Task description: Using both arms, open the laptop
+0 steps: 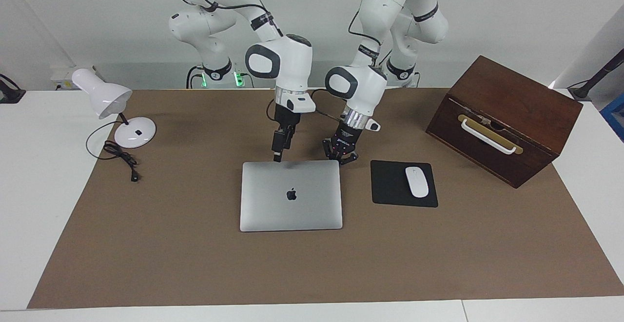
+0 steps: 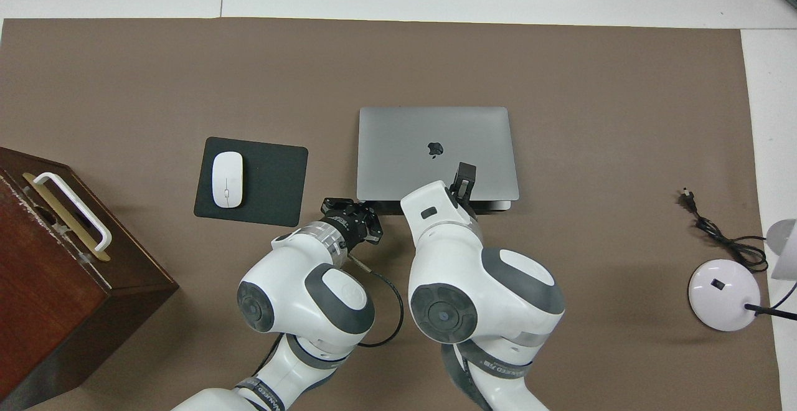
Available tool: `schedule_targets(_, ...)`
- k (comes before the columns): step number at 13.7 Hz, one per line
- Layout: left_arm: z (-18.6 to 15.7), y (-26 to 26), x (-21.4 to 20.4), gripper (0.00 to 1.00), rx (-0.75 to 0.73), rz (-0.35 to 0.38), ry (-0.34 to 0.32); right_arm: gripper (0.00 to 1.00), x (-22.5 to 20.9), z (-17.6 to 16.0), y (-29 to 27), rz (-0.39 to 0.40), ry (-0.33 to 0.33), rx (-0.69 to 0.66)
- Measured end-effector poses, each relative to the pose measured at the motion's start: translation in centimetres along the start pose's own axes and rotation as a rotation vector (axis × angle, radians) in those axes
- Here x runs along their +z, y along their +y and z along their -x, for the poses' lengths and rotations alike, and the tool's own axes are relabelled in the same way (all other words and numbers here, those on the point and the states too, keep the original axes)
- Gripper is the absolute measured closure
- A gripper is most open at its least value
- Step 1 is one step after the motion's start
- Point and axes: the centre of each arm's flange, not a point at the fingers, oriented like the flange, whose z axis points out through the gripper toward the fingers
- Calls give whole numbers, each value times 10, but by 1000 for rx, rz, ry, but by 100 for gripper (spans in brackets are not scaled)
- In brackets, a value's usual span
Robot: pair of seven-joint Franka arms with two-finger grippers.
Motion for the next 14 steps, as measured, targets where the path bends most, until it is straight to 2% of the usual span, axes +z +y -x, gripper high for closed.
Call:
schedule_targets(7,0,-1,0,99,2,5,0,0,33,0,-9,14,26,-70)
schedule_targets(14,0,-1,0,99,2,5,0,0,36,6,13,46,32,-55)
